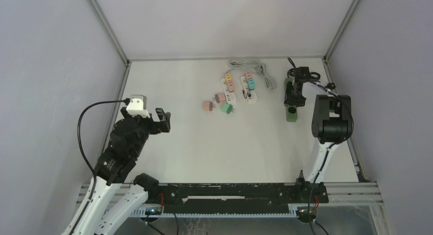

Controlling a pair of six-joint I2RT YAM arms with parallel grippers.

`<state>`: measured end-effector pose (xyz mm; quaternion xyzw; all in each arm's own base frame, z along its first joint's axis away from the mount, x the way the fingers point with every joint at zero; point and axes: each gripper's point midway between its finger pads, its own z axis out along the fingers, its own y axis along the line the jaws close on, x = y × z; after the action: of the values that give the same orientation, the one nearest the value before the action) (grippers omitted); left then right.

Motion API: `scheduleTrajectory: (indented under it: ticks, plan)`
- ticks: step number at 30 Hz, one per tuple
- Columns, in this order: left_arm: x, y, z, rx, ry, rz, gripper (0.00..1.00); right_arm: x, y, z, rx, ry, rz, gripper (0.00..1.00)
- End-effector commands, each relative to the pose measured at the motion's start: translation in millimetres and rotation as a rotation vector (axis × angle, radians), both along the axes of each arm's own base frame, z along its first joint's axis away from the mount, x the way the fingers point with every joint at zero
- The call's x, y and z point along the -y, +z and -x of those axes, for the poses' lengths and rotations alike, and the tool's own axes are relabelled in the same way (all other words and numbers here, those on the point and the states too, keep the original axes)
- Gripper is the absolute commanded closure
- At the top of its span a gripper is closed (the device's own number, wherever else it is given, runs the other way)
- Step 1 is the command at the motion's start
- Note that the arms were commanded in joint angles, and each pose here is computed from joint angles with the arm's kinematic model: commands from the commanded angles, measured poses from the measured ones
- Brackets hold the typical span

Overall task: Insert the plug
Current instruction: Move the socket to the center of the board.

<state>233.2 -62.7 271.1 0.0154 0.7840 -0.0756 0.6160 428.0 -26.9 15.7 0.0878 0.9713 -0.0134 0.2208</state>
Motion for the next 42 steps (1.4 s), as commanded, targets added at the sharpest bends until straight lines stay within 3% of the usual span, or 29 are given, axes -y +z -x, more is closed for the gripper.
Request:
scheduleTrajectory:
  ticks: [1, 11, 21, 42]
  plan:
    - [1.4, -1.1, -0.5, 0.024, -0.017, -0.002, 0.00, 19.5, 8.2, 47.8, -0.069, -0.163, 0.037, 0.53]
    - [-1.1, 3.2, 3.1, 0.045, -0.007, 0.019, 0.00, -22.3, 24.0, 151.8, -0.111, -0.177, 0.005, 0.67]
    - [4.2, 3.2, -0.1, 0.041, -0.015, 0.074, 0.00, -97.7, 56.4, 200.3, -0.024, -0.035, -0.051, 0.71]
    - [8.8, -7.4, -6.0, 0.011, -0.029, 0.071, 0.00, -297.5, 47.1, 277.0, 0.070, 0.644, -0.136, 0.79]
